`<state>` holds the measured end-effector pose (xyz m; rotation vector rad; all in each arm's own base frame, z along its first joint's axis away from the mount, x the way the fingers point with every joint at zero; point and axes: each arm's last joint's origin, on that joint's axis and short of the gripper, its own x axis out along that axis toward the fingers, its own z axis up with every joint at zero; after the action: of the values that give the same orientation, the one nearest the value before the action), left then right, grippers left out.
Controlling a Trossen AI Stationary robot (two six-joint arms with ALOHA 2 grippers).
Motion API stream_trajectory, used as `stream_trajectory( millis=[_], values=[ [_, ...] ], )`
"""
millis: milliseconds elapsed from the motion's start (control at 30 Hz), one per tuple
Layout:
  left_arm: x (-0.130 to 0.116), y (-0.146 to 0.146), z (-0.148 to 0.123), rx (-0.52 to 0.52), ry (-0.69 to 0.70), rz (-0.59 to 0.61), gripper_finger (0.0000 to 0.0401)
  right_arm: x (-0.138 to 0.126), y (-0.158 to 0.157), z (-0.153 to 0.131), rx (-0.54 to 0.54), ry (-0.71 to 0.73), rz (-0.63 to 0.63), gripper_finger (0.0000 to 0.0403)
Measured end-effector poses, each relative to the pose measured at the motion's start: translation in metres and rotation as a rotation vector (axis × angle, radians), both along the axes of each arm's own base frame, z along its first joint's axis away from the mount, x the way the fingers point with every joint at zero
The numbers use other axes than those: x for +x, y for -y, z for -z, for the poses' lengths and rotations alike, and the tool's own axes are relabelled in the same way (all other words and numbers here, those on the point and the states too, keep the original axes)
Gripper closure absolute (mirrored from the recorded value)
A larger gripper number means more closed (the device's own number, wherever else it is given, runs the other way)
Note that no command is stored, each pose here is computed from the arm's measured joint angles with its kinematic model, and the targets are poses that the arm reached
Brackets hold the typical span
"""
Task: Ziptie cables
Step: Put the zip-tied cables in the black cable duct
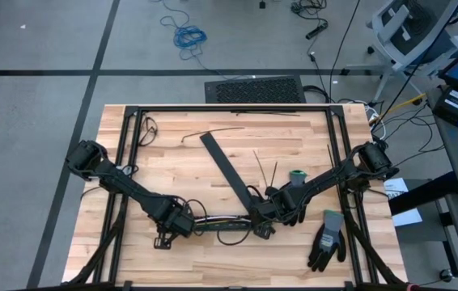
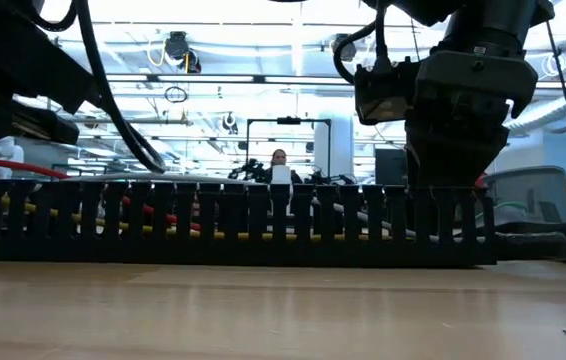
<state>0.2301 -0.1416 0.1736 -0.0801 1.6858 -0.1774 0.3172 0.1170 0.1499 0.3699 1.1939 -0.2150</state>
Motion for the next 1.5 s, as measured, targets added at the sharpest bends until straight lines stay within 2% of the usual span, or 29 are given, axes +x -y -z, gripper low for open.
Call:
stream_trajectory(
  millis=[600, 867, 1133, 1500],
  values=[
    [-0.013, -0.004, -0.002, 0.040, -0.138, 0.007, 0.0395, -0.002, 0.000, 0.000, 0.000, -0.025, -0.037, 0.0403],
    [-0.011, -0.002, -0.001, 0.019, -0.117, 0.010, 0.0395, -0.003, -0.002, 0.000, 0.003, -0.031, -0.060, 0.0402],
    [-0.010, -0.002, -0.001, 0.014, -0.105, 0.011, 0.0332, -0.004, -0.003, 0.000, 0.020, -0.036, -0.079, 0.0394],
    [-0.008, 0.000, -0.001, -0.015, -0.092, 0.015, 0.0272, -0.003, -0.003, 0.000, 0.023, -0.035, -0.075, 0.0383]
  ],
)
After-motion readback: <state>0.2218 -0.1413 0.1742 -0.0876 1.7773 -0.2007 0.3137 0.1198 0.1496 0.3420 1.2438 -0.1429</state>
